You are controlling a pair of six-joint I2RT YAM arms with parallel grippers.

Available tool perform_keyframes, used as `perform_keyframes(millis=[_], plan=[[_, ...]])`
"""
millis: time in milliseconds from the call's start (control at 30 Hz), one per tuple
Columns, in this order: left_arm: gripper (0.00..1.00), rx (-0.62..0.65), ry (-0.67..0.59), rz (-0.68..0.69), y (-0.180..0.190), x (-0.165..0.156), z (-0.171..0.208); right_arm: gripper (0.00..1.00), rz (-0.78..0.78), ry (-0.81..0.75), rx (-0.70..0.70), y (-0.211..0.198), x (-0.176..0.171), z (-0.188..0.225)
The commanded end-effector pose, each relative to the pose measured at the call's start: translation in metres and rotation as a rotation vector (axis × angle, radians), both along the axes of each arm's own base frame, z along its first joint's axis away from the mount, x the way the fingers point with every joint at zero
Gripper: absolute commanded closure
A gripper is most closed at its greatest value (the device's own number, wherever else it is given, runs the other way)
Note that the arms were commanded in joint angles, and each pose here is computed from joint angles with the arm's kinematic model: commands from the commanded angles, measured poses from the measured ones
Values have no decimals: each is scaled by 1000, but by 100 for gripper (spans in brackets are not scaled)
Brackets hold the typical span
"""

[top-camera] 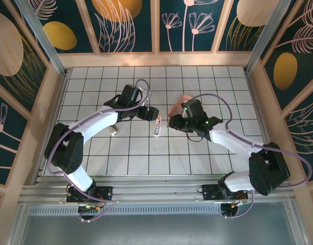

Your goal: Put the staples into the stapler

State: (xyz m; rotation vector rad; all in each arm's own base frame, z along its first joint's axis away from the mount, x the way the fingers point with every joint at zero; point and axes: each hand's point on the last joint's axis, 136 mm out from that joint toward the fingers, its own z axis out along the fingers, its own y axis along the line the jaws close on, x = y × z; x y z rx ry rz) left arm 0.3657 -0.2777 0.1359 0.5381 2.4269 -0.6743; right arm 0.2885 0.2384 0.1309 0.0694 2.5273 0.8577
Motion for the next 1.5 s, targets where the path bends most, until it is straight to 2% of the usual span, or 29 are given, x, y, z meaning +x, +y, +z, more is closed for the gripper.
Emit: perform_keyframes(millis=[0,133,233,400,600,867,967,1200,1267,1333,1467], plan=[[14,61,81,60,6,0,-14,65,-65,11,26,-10,1,5],[15,40,102,71,0,4,-18,63,-27,75,-55,-13,-2,-12],[14,70,131,105,4,8,-28,62,31,97,-125,-8,0,-24],[13,29,179,232,27,17,-33,61,209,68,-238,4,7,-46],[12,-12,188,305,48,17,-33,60,326,149,-324,2,18,-85],[11,-38,199,367,67,15,-34,52,281,105,-393,-35,76,-94],[11,-34,199,368,70,17,-34,52,333,52,-405,-36,89,-85],[12,-27,169,380,83,22,-29,52,524,-174,-366,-18,77,-35],[11,-31,153,372,86,21,-27,52,623,-251,-358,-13,67,-25],[11,-43,116,345,88,19,-21,52,793,-355,-350,-6,50,-19],[12,-73,14,277,87,10,-5,52,1037,-508,-394,-2,33,-25]])
